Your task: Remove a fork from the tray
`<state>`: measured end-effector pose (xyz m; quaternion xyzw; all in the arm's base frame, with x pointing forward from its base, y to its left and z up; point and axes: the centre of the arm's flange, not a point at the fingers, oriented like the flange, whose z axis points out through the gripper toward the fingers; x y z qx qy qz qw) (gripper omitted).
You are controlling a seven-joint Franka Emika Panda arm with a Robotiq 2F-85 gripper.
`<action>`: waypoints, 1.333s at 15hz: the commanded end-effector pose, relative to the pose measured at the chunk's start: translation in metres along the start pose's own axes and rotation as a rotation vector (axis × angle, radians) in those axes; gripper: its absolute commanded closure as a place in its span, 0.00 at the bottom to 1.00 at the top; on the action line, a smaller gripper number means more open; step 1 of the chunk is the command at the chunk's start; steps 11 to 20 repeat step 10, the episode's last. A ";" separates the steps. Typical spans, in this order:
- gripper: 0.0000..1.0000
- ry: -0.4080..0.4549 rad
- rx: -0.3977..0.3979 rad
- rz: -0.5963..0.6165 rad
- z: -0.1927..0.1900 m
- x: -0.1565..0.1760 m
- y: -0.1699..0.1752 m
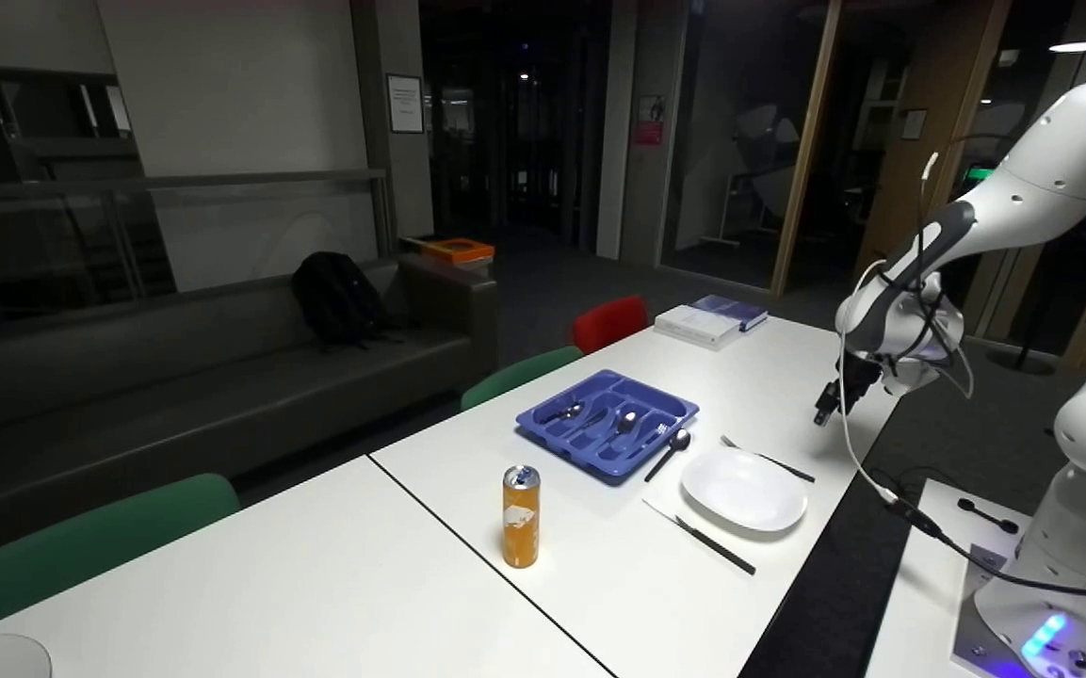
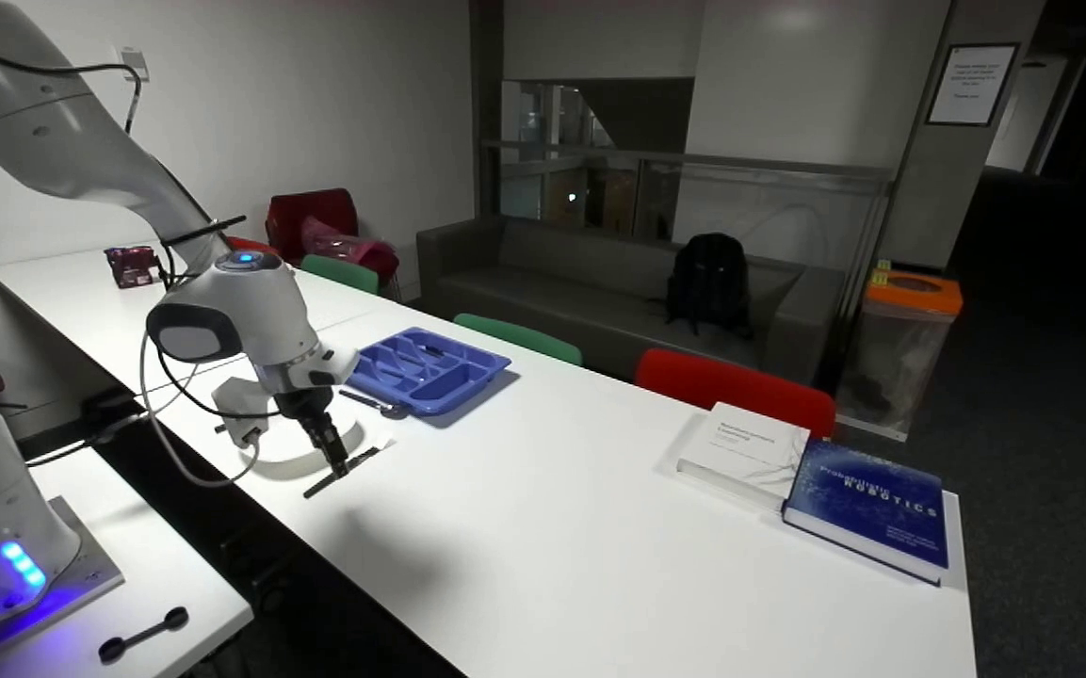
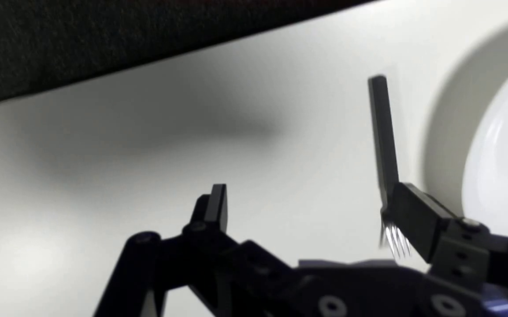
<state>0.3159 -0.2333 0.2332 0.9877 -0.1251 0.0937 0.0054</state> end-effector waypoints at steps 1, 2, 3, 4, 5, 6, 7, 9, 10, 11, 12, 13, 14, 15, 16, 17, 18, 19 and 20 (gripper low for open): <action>0.00 0.161 0.017 0.000 -0.049 -0.015 0.003; 0.00 0.196 0.022 -0.019 -0.058 -0.010 0.005; 0.00 0.224 0.021 -0.045 -0.063 -0.006 0.004; 0.00 0.248 0.030 -0.067 -0.069 -0.003 0.003; 0.00 0.269 0.034 -0.094 -0.073 -0.003 0.002; 0.00 0.274 0.022 -0.095 -0.075 -0.002 0.000; 0.00 0.233 0.014 -0.066 -0.068 0.023 0.007; 0.00 0.237 0.014 -0.068 -0.069 0.023 0.006; 0.00 0.234 0.015 -0.068 -0.067 0.022 0.006; 0.00 0.234 0.015 -0.068 -0.067 0.022 0.006; 0.00 0.234 0.015 -0.068 -0.067 0.022 0.006; 0.00 0.234 0.015 -0.068 -0.067 0.022 0.006; 0.00 0.234 0.015 -0.068 -0.067 0.022 0.006; 0.00 0.234 0.015 -0.068 -0.067 0.022 0.006; 0.00 0.234 0.015 -0.068 -0.067 0.022 0.006; 0.00 0.234 0.015 -0.068 -0.067 0.022 0.006; 0.00 0.234 0.015 -0.068 -0.067 0.022 0.006; 0.00 0.234 0.015 -0.068 -0.067 0.022 0.006; 0.00 0.234 0.015 -0.068 -0.067 0.022 0.006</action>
